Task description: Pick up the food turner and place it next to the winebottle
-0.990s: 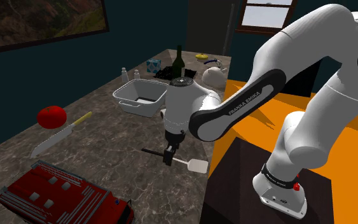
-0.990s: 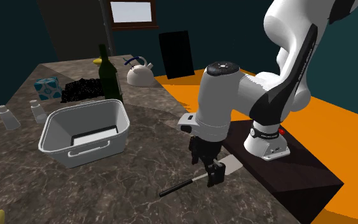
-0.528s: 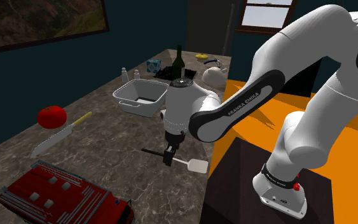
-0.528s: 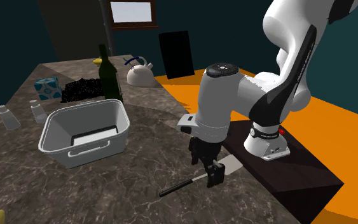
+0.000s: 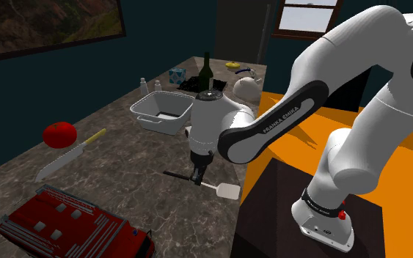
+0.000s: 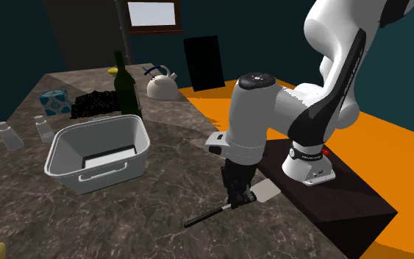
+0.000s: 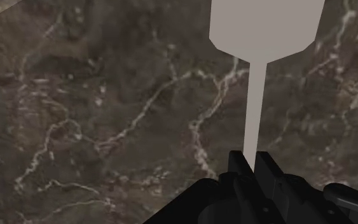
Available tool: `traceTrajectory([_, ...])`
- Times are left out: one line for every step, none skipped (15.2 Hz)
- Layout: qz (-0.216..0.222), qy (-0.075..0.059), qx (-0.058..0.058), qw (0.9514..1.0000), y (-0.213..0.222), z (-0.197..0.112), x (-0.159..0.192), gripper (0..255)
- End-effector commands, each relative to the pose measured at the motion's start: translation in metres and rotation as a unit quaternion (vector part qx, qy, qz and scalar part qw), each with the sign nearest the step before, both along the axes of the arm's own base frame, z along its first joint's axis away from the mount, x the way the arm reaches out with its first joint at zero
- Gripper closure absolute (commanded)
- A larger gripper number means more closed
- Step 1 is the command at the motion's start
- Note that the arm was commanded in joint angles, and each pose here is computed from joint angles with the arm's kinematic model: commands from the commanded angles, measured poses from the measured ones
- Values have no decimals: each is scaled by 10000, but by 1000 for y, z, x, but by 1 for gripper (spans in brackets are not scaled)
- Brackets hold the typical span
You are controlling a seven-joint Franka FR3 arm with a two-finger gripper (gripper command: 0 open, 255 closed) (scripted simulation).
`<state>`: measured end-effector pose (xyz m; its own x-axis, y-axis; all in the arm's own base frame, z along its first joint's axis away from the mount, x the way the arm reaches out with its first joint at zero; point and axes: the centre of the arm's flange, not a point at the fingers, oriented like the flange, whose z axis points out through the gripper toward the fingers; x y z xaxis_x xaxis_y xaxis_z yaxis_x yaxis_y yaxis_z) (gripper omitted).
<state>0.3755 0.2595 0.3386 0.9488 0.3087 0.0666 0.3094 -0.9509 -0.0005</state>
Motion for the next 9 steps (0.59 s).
traceTrajectory([0,1,-1,10000,0,0,0,255])
traceTrajectory([0,1,0,10000,0,0,0,255])
traceTrajectory([0,1,0,10000,0,5,0,255])
traceTrajectory([0,1,0,10000,0,10,0,255])
traceTrajectory([0,1,0,10000,0,16,0,255])
traceTrajectory([0,1,0,10000,0,21,0,255])
traceTrajectory([0,1,0,10000,0,26,0,255])
traceTrajectory([0,1,0,10000,0,32,0,255])
traceTrajectory([0,1,0,10000,0,37,0,255])
